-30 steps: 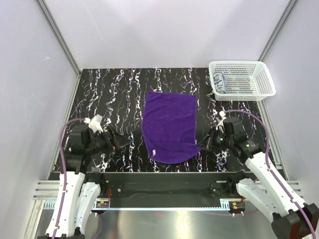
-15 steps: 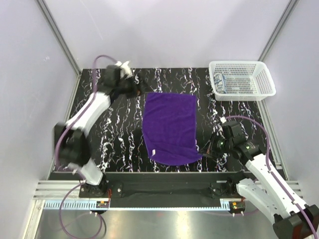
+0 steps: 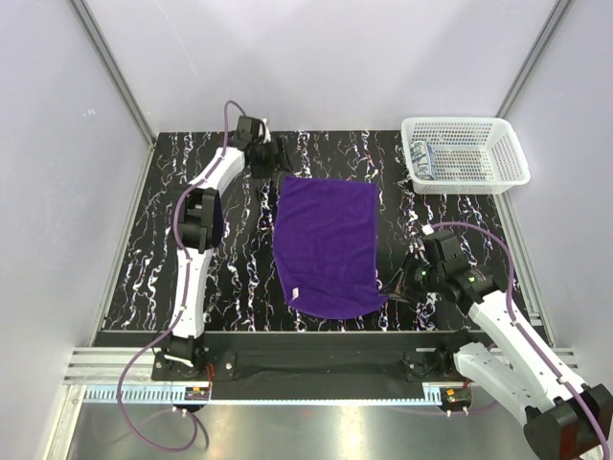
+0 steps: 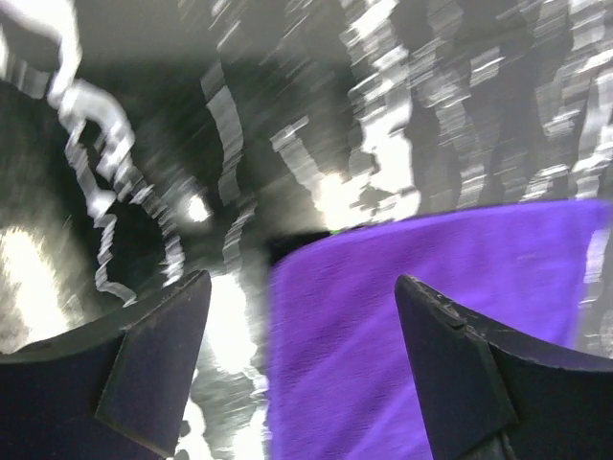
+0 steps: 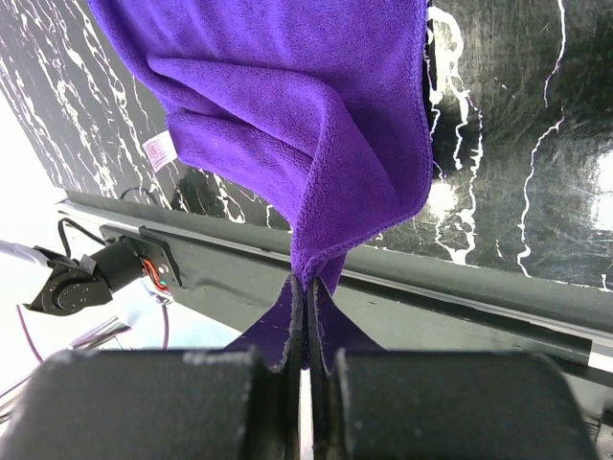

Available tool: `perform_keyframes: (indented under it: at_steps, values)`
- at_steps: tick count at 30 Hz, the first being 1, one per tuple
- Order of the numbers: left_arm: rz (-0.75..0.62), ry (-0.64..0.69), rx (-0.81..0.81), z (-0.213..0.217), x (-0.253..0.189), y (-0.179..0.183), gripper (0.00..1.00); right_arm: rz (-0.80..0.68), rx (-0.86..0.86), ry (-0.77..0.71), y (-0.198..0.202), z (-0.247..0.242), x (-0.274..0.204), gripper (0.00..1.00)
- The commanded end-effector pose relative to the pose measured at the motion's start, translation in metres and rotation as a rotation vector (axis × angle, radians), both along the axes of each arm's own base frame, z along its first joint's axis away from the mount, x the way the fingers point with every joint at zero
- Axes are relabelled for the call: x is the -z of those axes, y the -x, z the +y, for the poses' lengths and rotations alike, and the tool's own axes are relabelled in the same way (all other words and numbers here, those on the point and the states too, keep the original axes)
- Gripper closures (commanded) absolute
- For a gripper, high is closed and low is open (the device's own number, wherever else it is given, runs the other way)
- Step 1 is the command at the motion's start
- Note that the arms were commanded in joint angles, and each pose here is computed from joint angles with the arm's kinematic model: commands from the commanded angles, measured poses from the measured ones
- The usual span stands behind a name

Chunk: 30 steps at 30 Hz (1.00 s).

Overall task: Roll the towels
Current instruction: Flatten the towel

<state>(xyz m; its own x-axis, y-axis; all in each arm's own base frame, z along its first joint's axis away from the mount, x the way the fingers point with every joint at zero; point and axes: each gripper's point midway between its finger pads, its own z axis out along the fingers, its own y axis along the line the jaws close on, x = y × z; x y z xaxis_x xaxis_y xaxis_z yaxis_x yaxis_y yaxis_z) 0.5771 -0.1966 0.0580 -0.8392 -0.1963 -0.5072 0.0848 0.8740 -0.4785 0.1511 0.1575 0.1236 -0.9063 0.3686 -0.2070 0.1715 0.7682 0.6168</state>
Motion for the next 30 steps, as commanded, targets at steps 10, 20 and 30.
perform_keyframes:
  at_steps: [10,20,30]
  values:
    - [0.039,0.095,0.12,-0.022,0.014,0.014,0.26,-0.02,0.004,-0.007,-0.006,0.003,0.0,1.0]
    - [0.077,0.114,0.159,-0.041,0.031,0.023,0.59,0.0,0.011,-0.005,0.0,0.001,0.007,1.0]
    - [0.063,0.101,0.063,-0.015,0.014,0.016,1.0,-0.027,0.014,-0.009,-0.009,0.004,0.004,1.0]
